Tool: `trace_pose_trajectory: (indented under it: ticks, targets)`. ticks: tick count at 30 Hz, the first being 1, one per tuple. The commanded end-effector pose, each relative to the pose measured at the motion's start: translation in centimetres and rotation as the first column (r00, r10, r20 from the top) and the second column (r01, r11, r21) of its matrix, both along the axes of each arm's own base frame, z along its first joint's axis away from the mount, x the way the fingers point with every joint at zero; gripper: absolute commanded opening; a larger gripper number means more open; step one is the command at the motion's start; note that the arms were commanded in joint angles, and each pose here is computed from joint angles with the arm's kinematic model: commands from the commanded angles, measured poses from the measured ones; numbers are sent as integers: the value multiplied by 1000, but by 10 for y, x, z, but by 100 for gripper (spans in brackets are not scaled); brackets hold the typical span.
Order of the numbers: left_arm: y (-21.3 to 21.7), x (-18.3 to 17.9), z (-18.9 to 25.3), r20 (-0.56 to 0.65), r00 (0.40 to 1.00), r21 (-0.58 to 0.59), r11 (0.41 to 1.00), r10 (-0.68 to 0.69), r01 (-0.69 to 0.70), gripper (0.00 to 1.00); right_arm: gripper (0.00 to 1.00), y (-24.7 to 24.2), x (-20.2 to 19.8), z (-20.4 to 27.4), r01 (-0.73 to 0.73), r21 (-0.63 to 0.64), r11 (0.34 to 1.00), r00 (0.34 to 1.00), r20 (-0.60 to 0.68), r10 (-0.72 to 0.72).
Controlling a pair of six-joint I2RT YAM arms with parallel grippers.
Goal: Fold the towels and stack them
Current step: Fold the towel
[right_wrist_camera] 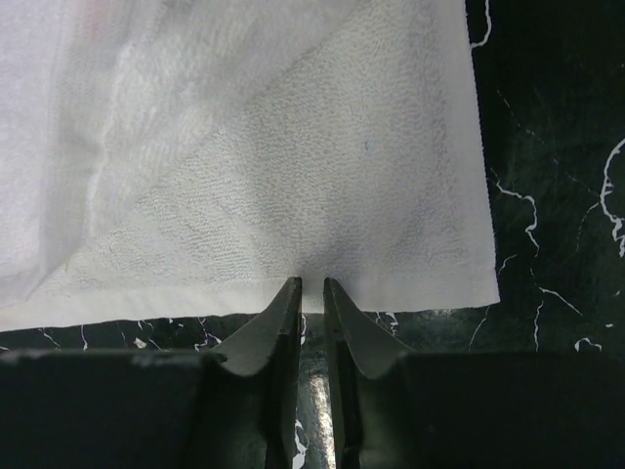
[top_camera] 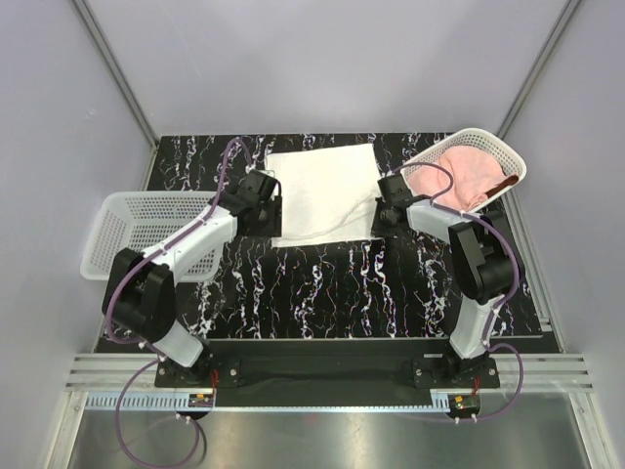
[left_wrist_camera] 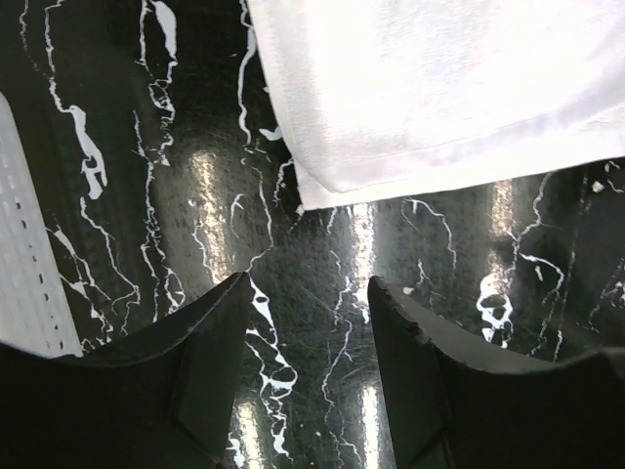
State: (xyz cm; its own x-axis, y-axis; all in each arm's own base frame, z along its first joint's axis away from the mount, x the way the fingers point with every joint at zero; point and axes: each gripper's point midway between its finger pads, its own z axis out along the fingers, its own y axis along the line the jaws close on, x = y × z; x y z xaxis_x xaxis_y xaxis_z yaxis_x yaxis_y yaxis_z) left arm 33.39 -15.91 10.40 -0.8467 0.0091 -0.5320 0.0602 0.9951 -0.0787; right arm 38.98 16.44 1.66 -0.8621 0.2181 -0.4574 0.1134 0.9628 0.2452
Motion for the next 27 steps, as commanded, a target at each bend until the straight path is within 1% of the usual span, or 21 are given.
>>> trace_pose_trajectory:
  ticks: [1,5,8,10,12,14,15,16,17,19,20,22,23,24,25,27]
  targets:
    - [-12,-3,-4,5,1000,-45,999,-16,16,56,22,-3,-36,-16,20,-16,1000,995,-94,-22]
    - [-6,-17,-7,-7,1000,-52,999,4,-5,56,22,4,-62,-9,9,-22,1000,995,-103,-11]
    - [-2,-26,-1,6,1000,-76,997,29,-29,56,22,6,-92,-8,11,-34,999,992,-128,-15]
    - [-2,-30,5,20,999,-96,995,30,-28,56,23,5,-116,-9,19,-19,1000,989,-148,-22]
    - [-1,-36,2,16,999,-107,994,31,-29,56,24,-2,-133,-8,36,-6,999,987,-155,-37]
    - [-5,-39,0,14,1000,-138,990,21,-19,57,27,-5,-138,-2,53,0,999,988,-142,-53]
    - [-7,-39,1,15,1000,-150,988,19,-17,58,29,-4,-134,12,59,21,998,993,-107,-56]
    - [-9,-38,-4,3,1000,-157,987,18,-17,58,32,-5,-130,19,68,20,998,994,-86,-66]
    - [-10,-35,-5,0,1000,-156,988,17,-17,58,34,-2,-122,37,72,32,997,996,-55,-71]
    - [-10,-26,-11,-13,1000,-145,989,28,-29,58,38,-4,-109,53,89,11,996,996,-18,-89]
    - [-10,-23,-13,-21,999,-146,989,27,-30,58,43,1,-94,68,96,17,995,995,20,-96]
    - [-15,-14,-12,-34,999,-176,984,23,-28,58,45,-4,-79,76,116,-32,993,992,51,-114]
    - [-15,-11,-19,-49,998,-170,985,25,-33,58,46,0,-64,89,116,-27,993,990,82,-114]
    - [-15,-9,-20,-51,998,-169,985,28,-36,58,46,-2,-56,80,116,-60,991,992,62,-113]
    - [-18,-7,-20,-60,998,-190,981,21,-32,58,47,-4,-50,77,121,-79,989,992,53,-117]
    - [-20,-7,-30,-94,995,-190,981,19,-36,58,48,-3,-31,73,120,-114,986,992,48,-116]
